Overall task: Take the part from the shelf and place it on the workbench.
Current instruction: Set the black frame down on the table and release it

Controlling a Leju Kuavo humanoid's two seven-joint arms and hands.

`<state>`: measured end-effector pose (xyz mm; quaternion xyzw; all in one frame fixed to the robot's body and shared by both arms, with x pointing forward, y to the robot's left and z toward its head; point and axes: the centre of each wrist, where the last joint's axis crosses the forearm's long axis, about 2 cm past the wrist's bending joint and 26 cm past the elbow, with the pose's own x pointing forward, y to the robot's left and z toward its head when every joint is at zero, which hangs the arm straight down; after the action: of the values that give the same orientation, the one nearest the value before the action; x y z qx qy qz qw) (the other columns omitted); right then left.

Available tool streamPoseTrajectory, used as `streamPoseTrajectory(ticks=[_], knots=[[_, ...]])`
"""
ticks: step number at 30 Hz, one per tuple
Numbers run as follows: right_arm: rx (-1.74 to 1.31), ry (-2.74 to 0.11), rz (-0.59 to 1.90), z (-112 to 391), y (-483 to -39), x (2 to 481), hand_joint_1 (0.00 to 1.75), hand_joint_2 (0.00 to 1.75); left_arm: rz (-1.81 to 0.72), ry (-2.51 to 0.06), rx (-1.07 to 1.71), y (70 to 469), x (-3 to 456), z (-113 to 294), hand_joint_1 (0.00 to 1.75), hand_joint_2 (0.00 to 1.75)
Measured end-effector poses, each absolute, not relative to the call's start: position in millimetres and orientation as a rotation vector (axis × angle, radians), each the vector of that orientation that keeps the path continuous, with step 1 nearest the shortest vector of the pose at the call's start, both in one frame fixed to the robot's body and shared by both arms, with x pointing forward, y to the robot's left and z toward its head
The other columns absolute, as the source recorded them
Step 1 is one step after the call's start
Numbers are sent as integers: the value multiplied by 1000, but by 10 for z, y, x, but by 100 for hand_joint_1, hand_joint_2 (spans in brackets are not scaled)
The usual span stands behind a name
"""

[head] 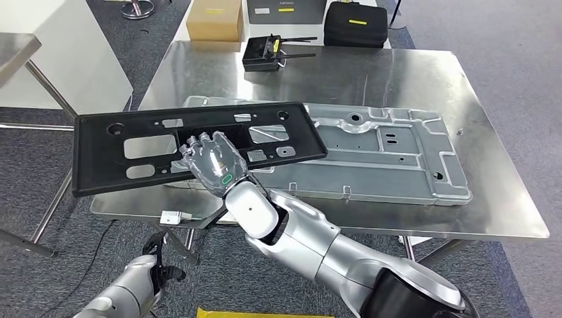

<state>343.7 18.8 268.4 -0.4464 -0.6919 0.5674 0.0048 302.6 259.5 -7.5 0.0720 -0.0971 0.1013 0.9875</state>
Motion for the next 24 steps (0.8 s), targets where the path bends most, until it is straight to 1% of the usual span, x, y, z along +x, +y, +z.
streamPoseTrajectory(ticks=[10,24], knots=[[-1514,-2022,1822,2620,107,3636,175,175,195,-192,138,2565,3013,-82,0,175],[-1581,-1713,1854,2573,-245,4047,175,175,189,-196,140,2561,3021,-76,0,175]])
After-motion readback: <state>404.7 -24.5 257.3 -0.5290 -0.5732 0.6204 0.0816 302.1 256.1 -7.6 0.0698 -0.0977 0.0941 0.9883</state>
